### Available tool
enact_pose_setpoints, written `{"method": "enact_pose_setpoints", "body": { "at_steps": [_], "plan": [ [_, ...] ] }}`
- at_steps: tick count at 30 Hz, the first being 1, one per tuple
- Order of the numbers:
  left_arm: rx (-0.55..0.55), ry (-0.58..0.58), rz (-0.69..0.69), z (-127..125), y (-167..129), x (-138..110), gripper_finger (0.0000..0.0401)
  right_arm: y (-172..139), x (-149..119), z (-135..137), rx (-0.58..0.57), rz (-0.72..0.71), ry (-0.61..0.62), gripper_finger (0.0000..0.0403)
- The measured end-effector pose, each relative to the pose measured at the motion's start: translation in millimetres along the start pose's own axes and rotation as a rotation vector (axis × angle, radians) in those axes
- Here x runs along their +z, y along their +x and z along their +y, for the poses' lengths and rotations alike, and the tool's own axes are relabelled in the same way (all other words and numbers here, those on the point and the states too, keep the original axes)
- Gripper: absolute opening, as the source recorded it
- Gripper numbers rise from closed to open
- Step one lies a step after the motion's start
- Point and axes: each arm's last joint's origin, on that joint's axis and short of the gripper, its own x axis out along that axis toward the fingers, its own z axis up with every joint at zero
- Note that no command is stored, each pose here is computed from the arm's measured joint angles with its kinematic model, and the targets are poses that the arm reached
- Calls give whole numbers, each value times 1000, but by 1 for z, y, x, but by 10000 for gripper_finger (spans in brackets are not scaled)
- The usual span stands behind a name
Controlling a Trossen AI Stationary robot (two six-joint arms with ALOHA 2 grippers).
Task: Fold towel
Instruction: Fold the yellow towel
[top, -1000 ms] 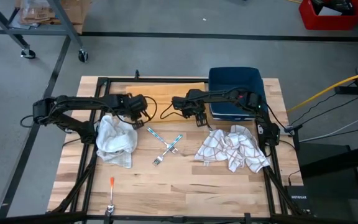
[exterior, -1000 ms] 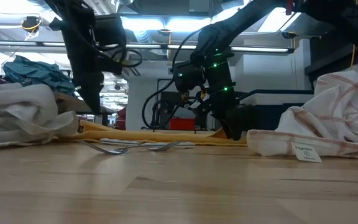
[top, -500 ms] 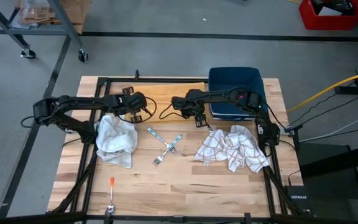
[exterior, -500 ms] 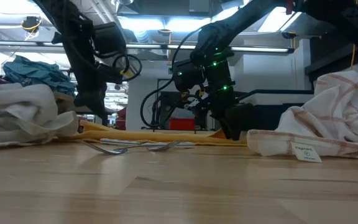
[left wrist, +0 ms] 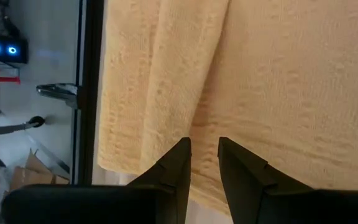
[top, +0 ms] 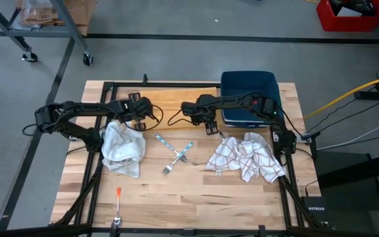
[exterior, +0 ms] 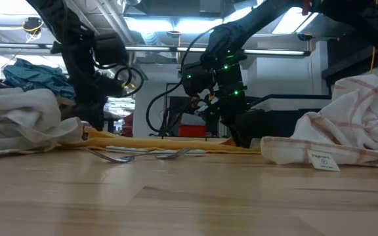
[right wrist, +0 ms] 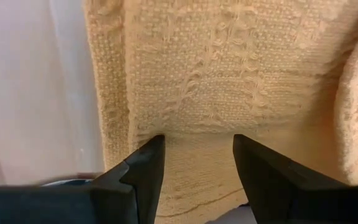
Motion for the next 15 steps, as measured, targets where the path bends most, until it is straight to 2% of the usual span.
{"method": "enact_pose_setpoints", "body": {
  "at_steps": [7,15],
  "plan": [
    [28,-36,-14,-3,9,-7,71,0,1,-1,-7,-16,4,195],
    [129,-148,-24,13,16,-9,23,0,2,0,6,-22,5,195]
  ]
}}
